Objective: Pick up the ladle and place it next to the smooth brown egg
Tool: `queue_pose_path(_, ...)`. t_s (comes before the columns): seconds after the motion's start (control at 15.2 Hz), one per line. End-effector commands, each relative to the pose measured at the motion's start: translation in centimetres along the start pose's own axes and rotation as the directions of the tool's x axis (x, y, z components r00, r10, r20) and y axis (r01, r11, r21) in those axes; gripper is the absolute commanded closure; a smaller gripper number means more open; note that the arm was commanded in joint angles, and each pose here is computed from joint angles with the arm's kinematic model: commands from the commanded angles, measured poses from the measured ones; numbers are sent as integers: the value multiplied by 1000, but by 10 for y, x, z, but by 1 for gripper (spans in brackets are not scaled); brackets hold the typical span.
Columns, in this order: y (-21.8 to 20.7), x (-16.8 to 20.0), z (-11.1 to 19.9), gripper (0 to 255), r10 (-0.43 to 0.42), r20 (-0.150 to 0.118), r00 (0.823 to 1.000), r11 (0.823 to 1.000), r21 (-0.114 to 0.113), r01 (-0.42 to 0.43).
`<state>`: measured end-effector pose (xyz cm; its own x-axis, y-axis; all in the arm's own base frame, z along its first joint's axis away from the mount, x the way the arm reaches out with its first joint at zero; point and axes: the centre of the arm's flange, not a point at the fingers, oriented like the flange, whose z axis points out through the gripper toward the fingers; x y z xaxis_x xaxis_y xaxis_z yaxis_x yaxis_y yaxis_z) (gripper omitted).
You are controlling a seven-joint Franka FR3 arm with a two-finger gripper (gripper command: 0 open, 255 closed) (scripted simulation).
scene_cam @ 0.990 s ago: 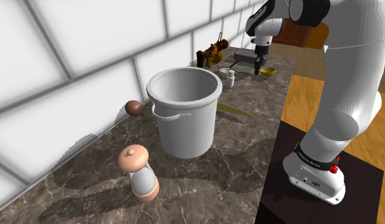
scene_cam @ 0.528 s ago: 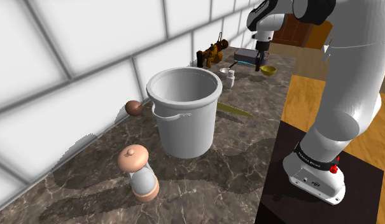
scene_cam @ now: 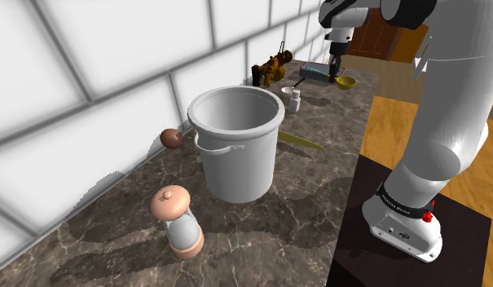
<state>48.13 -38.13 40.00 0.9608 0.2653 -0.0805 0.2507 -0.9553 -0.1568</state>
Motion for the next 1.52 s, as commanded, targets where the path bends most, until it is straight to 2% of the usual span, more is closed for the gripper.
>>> queue_pose_path(0.0,-3,-2,-10,255,0,0,1000,1000,0,0)
queue_pose_path(0.79,-13,-7,-72,255,0,0,1000,1000,0,0)
queue_pose_path(1.45,-128,56,-59,255,0,0,1000,1000,0,0)
